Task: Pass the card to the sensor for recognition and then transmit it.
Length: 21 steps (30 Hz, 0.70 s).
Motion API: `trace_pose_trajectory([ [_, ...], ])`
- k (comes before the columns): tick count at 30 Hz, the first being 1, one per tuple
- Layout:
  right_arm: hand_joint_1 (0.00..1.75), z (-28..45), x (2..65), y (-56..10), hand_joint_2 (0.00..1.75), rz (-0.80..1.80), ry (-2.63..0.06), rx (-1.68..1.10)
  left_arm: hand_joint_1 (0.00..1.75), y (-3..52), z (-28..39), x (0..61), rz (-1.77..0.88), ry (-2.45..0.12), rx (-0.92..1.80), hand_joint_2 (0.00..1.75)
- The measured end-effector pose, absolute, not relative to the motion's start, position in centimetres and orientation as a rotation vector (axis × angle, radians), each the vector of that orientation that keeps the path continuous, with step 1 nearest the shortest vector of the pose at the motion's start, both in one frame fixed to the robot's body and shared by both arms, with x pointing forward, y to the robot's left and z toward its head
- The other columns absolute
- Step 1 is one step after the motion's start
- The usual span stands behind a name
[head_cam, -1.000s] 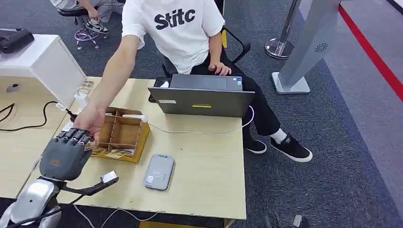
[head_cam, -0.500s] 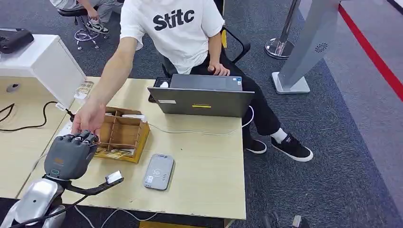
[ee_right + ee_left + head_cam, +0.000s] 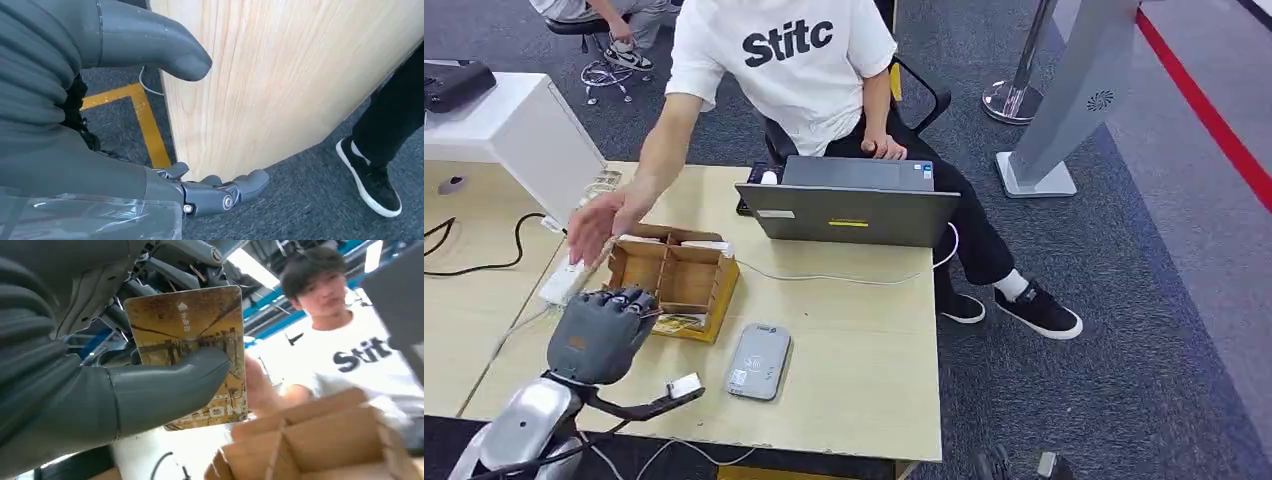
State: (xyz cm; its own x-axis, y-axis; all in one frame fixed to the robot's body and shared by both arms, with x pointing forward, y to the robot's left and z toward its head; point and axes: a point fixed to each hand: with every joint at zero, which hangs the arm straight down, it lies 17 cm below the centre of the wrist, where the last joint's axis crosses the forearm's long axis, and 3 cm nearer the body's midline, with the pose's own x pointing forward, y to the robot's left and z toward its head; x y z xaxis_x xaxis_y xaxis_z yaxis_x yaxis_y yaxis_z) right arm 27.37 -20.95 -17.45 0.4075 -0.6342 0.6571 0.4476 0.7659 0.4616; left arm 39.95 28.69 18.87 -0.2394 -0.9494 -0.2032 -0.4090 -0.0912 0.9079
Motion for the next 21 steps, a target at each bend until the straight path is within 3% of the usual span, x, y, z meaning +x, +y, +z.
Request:
trace_pose_trajectory([
  [21,0.0,-17.3,27.8,-19.9,1.75,-0.654,-0.92,0.241,1.75,18.3,12.2,39.4,-1.492,-1.729,1.237,1.75],
])
